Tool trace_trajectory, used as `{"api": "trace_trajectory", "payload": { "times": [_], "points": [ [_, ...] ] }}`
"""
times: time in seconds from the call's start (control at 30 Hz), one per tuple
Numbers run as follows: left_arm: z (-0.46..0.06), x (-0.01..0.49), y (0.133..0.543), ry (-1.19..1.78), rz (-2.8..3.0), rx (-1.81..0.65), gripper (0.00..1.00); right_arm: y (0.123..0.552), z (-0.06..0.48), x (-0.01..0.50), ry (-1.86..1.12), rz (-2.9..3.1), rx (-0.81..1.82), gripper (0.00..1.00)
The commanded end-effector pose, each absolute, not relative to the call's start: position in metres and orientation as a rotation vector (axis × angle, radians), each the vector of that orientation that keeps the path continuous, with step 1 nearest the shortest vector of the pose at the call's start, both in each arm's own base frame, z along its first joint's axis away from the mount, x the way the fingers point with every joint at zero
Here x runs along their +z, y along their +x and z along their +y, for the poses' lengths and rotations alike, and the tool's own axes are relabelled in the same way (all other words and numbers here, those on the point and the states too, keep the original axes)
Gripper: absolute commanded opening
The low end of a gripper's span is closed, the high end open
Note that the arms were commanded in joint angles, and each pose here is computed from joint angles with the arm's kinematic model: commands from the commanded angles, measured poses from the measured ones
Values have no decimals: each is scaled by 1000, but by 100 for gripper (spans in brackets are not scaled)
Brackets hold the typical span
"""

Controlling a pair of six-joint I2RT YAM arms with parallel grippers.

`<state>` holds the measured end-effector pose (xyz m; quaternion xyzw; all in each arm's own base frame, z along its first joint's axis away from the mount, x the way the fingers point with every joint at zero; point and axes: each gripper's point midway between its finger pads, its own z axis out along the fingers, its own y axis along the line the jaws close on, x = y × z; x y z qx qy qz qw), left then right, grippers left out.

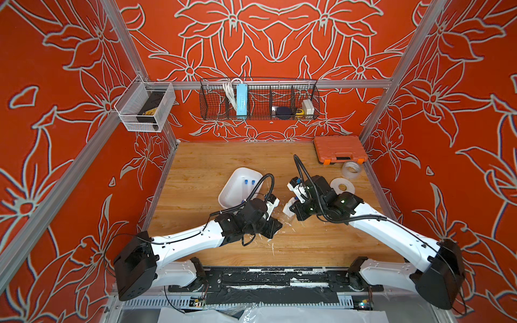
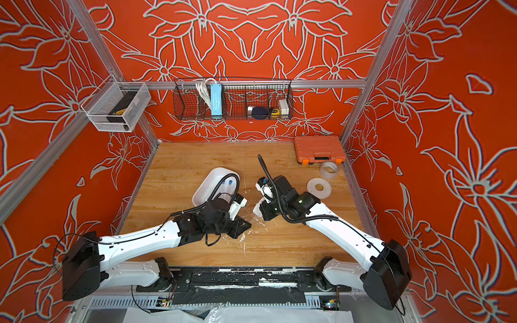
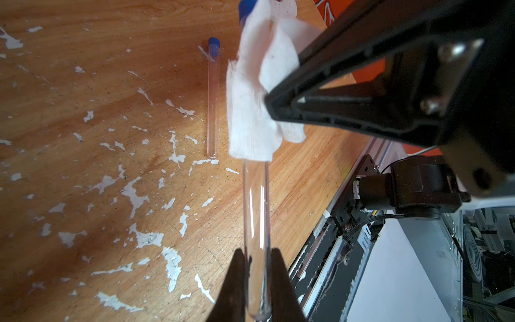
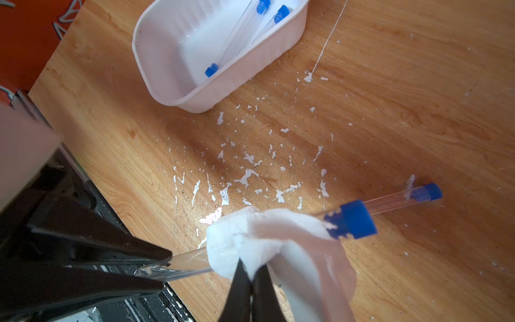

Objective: Wipe the exteriors of test tubes
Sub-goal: Wipe the dirt from the test tube.

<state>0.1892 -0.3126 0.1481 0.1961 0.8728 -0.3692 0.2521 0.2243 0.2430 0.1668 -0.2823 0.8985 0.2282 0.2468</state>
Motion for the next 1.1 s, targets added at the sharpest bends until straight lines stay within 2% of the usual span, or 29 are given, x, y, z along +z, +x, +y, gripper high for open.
{"api": "trace_trajectory", "payload": {
  "times": [0.0,0.27,0.57,1.07],
  "points": [
    [-315,164,185,536,2319,-1056,12,238,236,170,-781,2453,549,0],
    [-298,165,194,469,2305,-914,10,258,229,180,-758,2453,518,0],
    [-291,157,205,425,2286,-840,10,239,253,180,-741,2443,680,0],
    [-298,159,208,419,2261,-859,10,210,290,178,-808,2430,752,0]
  ]
}}
